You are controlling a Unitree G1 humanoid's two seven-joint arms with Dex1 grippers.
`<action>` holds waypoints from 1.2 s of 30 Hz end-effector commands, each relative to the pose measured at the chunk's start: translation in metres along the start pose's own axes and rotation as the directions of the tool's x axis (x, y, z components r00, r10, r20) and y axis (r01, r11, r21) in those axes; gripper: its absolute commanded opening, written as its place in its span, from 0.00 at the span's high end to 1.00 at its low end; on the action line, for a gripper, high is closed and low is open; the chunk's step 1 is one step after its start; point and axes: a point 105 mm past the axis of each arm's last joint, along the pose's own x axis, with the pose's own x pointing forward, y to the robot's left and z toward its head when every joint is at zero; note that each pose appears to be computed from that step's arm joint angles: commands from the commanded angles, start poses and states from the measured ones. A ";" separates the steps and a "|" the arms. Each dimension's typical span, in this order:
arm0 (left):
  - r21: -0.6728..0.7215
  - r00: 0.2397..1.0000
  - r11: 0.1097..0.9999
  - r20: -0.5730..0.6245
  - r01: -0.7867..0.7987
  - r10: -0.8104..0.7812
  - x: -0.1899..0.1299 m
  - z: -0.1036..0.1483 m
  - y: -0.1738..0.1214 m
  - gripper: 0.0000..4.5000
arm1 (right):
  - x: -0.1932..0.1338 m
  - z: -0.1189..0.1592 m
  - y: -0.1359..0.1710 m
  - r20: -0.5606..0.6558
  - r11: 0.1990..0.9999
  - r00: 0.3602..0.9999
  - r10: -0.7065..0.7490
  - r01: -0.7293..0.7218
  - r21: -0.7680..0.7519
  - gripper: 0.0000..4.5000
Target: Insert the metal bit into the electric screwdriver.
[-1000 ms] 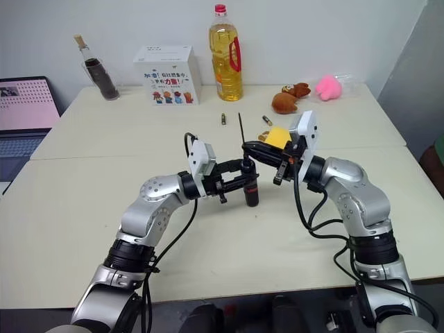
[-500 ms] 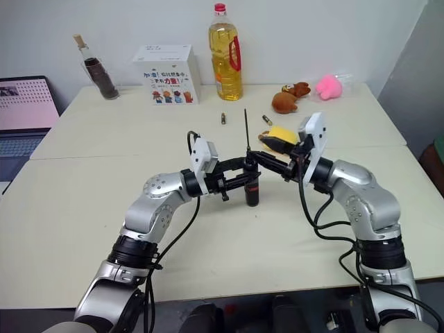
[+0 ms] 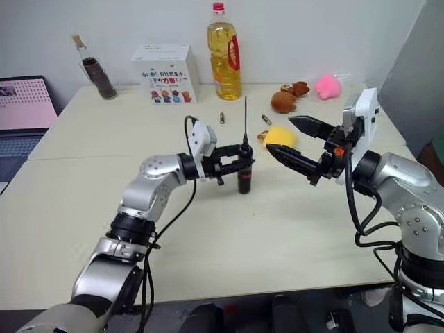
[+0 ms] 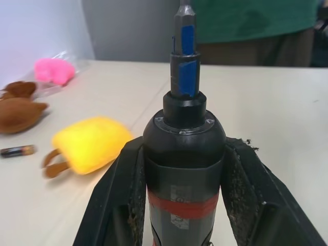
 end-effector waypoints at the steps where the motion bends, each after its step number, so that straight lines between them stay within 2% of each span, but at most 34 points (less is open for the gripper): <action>1: 0.158 0.995 0.987 -0.097 -0.023 0.038 -0.044 0.022 0.035 0.63 | -0.011 -0.011 0.021 -0.032 1.000 0.999 0.004 -0.004 -0.018 0.02; 4: 0.186 0.960 0.980 -0.279 0.064 -0.010 -0.073 0.009 0.039 0.63 | -0.019 -0.033 0.030 -0.119 0.999 0.993 -0.003 -0.003 -0.046 0.02; 7: 0.210 0.855 0.963 -0.517 0.172 -0.040 -0.103 -0.014 0.041 0.63 | -0.024 -0.048 0.036 -0.165 0.999 0.986 -0.014 0.005 -0.053 0.02; 9: 0.227 0.791 0.948 -0.610 0.224 -0.041 -0.114 -0.028 0.042 0.63 | -0.025 -0.054 0.039 -0.178 0.999 0.984 -0.011 0.002 -0.050 0.02; 11: 0.231 0.759 0.940 -0.650 0.253 -0.044 -0.113 -0.042 0.042 0.63 | -0.025 -0.060 0.041 -0.193 0.999 0.981 -0.007 -0.003 -0.050 0.02; 13: 0.239 0.754 0.935 -0.655 0.262 -0.044 -0.108 -0.048 0.042 0.63 | -0.024 -0.064 0.041 -0.201 0.999 0.980 -0.008 -0.003 -0.054 0.02; 17: 0.256 0.791 0.941 -0.611 0.220 -0.019 -0.087 -0.057 0.044 0.63 | -0.022 -0.070 0.037 -0.218 0.997 0.976 -0.020 0.003 -0.076 0.02; 21: 0.240 0.789 0.947 -0.614 0.212 -0.021 -0.071 -0.081 0.038 0.63 | -0.022 -0.078 0.034 -0.232 0.995 0.972 -0.043 0.020 -0.102 0.02; 26: 0.252 0.809 0.952 -0.587 0.174 0.007 -0.068 -0.081 0.043 0.63 | -0.025 -0.080 0.031 -0.232 0.993 0.970 -0.066 0.041 -0.110 0.02; 28: 0.247 0.815 0.954 -0.580 0.171 0.005 -0.068 -0.081 0.044 0.48 | -0.024 -0.080 0.030 -0.231 0.993 0.970 -0.070 0.045 -0.114 0.00; 31: 0.231 0.848 0.965 -0.530 0.127 0.015 -0.065 -0.072 0.048 0.37 | -0.023 -0.080 0.027 -0.232 0.992 0.970 -0.068 0.041 -0.117 0.00; 32: 0.233 0.855 0.966 -0.518 0.114 0.024 -0.066 -0.068 0.050 0.30 | -0.023 -0.081 0.025 -0.232 0.992 0.970 -0.067 0.039 -0.119 0.00; 33: 0.235 0.858 0.966 -0.512 0.105 0.032 -0.068 -0.065 0.053 0.30 | -0.023 -0.081 0.023 -0.233 0.992 0.970 -0.066 0.038 -0.121 0.00; 36: 0.236 0.868 0.968 -0.495 0.089 0.041 -0.073 -0.056 0.058 0.16 | -0.023 -0.081 0.019 -0.234 0.992 0.970 -0.063 0.034 -0.123 0.00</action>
